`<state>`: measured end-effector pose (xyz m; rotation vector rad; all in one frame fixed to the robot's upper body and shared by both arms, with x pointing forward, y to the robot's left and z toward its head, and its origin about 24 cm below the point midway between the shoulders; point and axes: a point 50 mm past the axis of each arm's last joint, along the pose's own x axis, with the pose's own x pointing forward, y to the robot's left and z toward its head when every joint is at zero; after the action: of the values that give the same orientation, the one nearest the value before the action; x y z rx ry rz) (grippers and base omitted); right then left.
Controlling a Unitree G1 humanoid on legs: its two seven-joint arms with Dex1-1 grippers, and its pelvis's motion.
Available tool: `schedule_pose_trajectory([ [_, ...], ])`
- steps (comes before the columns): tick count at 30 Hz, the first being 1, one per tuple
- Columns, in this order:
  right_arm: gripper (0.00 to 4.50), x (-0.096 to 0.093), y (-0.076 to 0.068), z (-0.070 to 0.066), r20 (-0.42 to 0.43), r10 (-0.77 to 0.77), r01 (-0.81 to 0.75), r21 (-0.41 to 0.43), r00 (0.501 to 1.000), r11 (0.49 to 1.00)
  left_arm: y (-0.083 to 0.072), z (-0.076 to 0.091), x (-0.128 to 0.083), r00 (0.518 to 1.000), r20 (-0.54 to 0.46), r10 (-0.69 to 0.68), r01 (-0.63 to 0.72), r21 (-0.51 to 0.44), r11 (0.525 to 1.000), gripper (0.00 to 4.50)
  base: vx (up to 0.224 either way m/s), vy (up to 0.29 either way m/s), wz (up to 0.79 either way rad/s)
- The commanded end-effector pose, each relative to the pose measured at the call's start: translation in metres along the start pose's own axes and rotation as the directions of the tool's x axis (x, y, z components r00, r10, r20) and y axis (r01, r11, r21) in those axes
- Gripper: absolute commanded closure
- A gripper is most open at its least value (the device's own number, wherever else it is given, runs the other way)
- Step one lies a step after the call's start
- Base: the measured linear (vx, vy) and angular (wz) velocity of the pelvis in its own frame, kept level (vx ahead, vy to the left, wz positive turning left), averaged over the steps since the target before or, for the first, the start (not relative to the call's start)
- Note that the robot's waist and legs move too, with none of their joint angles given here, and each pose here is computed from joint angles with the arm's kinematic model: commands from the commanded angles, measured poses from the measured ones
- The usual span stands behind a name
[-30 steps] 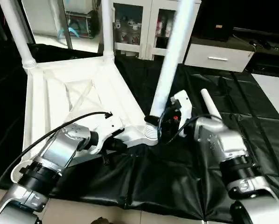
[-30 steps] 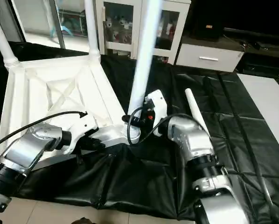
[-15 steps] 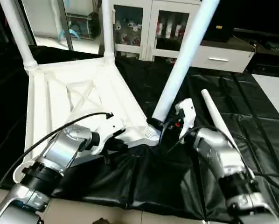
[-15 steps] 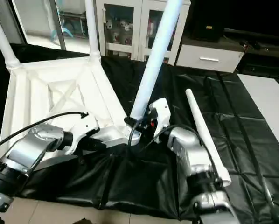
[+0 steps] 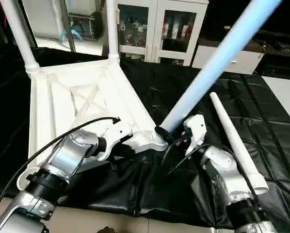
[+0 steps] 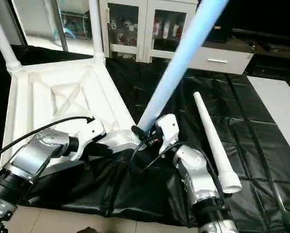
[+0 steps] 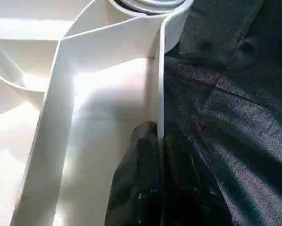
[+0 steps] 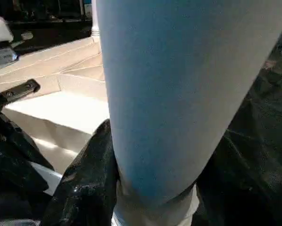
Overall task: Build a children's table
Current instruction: Insert table leg to table base
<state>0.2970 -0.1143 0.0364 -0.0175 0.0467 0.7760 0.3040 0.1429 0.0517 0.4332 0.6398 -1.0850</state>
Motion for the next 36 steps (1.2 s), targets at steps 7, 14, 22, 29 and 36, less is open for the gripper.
schedule_pose_trajectory([
  [7,2.62,-0.007,-0.006,-0.018,-0.24,0.071,-0.077,-0.019,0.968,0.997,0.001,-0.015,0.001,0.999,-0.038,0.015,-0.017,-0.053,0.998,4.5,0.0,0.0,0.0],
  [14,2.62,0.009,-0.016,-0.001,-0.265,0.144,-0.122,0.096,0.953,0.988,-0.001,-0.016,0.0,0.999,-0.036,0.014,-0.016,-0.051,0.999,4.5,0.0,0.0,0.0],
  [22,2.62,0.014,-0.027,0.001,-0.309,0.124,-0.079,0.155,0.943,0.985,-0.002,-0.018,0.001,0.999,-0.041,0.005,-0.007,-0.046,0.999,4.5,0.0,0.0,0.0],
  [29,2.62,0.012,-0.026,-0.021,-0.4,0.067,-0.005,0.154,0.914,0.988,-0.004,-0.016,0.002,0.999,-0.036,0.001,-0.003,-0.041,0.999,4.5,0.0,0.0,0.0],
  [36,2.62,0.011,-0.026,-0.032,-0.419,0.028,0.047,0.166,0.908,0.985,-0.008,-0.017,0.002,1.0,-0.026,-0.017,0.016,-0.049,0.999,4.5,0.0,0.0,0.0],
])
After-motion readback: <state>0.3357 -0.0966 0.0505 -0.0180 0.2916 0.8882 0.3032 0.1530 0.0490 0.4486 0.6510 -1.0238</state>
